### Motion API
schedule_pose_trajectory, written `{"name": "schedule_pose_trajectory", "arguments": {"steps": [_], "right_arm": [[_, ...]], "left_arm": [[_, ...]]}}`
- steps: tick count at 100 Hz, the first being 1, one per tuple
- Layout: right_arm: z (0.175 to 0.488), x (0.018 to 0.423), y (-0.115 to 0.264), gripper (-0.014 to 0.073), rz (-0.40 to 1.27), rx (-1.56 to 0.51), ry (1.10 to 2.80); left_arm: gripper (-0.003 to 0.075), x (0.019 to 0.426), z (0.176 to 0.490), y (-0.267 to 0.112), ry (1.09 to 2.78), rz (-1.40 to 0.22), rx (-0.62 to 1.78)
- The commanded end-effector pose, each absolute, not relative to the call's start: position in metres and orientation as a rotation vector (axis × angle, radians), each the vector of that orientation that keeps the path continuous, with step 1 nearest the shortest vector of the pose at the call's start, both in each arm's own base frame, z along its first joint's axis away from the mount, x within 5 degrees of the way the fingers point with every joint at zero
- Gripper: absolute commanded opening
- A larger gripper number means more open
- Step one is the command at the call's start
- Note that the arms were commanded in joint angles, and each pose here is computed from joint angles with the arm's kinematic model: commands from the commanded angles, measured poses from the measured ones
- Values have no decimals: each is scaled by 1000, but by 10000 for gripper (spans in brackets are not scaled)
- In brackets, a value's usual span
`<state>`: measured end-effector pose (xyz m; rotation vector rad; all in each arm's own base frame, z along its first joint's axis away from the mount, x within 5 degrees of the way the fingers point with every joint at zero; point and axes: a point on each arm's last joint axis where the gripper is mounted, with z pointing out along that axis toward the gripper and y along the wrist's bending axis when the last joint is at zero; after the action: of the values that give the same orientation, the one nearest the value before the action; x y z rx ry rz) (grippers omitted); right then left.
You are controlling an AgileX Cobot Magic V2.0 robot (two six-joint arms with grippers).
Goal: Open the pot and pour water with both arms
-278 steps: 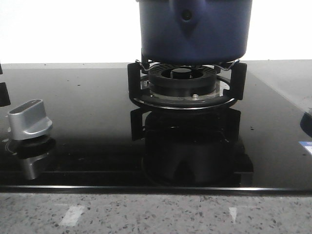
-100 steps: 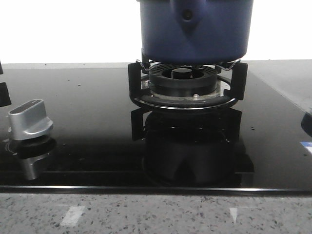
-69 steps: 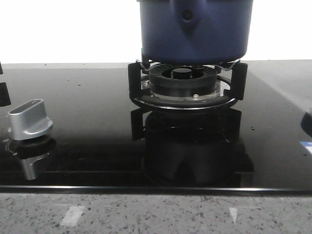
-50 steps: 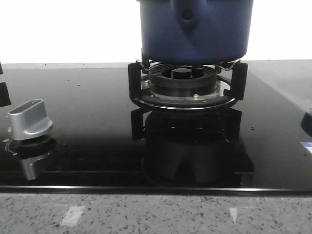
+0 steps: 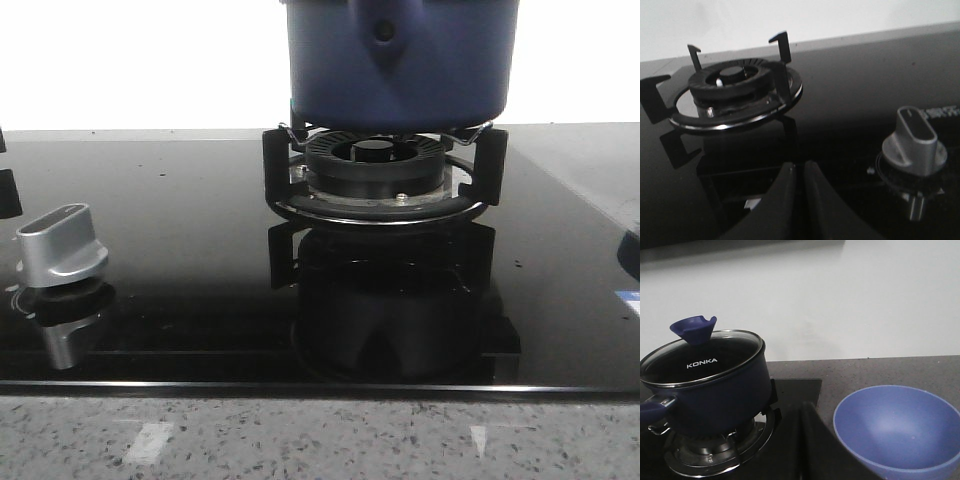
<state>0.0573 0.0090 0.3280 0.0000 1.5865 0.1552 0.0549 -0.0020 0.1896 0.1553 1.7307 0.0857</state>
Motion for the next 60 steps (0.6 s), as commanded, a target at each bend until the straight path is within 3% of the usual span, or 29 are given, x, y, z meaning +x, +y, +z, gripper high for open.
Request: {"name": "schedule_pose_trajectory", "arguments": {"steps": [1, 60], "right_arm": [[343, 56, 7, -68, 133, 6, 1485], [343, 56, 7, -68, 133, 6, 1485]], "left_arm": [[-20, 54, 181, -2, 1729, 86, 148], [-20, 53, 176, -2, 1783, 82, 153]]}}
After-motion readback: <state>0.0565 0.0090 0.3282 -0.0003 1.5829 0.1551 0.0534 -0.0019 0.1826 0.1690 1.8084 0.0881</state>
